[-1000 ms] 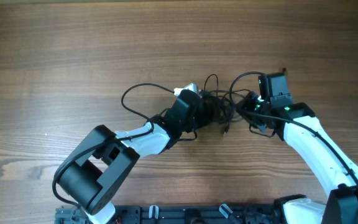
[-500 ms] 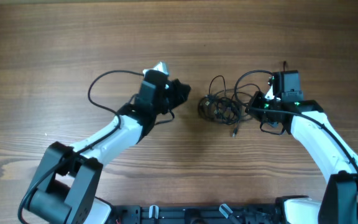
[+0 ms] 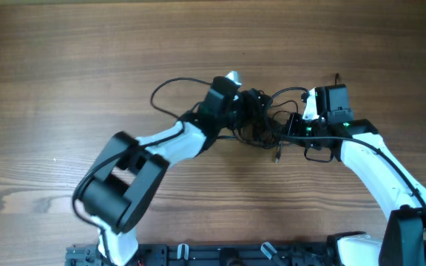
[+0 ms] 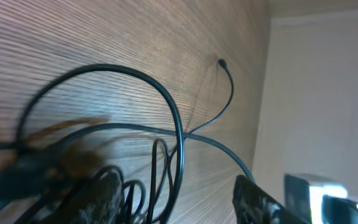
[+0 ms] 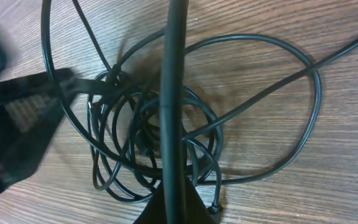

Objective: Untangle cables

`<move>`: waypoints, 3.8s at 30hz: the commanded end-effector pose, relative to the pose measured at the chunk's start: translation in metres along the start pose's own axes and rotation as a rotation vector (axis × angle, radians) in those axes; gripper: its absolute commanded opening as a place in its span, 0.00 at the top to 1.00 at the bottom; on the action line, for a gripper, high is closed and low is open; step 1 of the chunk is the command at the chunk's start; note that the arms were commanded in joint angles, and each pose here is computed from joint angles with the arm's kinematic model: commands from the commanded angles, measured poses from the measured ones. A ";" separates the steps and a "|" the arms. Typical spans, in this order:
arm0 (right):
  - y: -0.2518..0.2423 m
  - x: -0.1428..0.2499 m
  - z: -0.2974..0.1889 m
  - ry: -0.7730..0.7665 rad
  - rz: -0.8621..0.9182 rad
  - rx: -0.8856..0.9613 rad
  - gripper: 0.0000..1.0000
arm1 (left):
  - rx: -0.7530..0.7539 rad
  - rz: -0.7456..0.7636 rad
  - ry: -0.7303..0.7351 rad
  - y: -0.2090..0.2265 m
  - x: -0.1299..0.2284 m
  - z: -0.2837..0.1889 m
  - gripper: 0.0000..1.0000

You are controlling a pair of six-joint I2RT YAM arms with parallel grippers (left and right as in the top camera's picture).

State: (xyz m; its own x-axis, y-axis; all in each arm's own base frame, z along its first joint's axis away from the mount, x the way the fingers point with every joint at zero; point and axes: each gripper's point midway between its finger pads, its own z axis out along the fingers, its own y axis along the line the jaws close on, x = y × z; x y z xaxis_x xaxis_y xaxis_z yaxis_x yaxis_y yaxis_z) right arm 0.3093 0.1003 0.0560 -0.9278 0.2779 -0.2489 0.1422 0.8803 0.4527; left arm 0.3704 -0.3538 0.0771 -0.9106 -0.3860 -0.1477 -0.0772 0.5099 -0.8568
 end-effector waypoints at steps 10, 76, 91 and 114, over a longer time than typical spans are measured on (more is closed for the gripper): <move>-0.010 -0.025 -0.015 -0.084 0.051 0.046 0.96 | 0.113 0.103 0.093 -0.020 -0.011 -0.004 0.96; 0.192 0.041 0.047 -0.042 -0.270 -0.569 0.79 | -0.211 0.030 -0.269 0.023 -0.132 -0.202 0.00; 0.088 0.027 0.025 0.054 -0.628 -0.224 0.43 | -0.348 -0.080 -0.192 0.041 -0.086 -0.163 0.00; 0.067 0.035 0.058 0.093 -0.910 -0.139 0.65 | -0.377 -0.154 -0.146 0.038 -0.057 -0.149 0.00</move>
State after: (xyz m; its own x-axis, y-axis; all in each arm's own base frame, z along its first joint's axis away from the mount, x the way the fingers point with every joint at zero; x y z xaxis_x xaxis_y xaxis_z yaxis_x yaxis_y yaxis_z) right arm 0.3029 0.1912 0.0318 -0.6891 -0.5286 -0.4957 -0.6896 0.6887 0.2241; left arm 0.3598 -0.2001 0.1347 -0.8177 -0.5607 -0.1302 -0.3531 0.6673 -0.6558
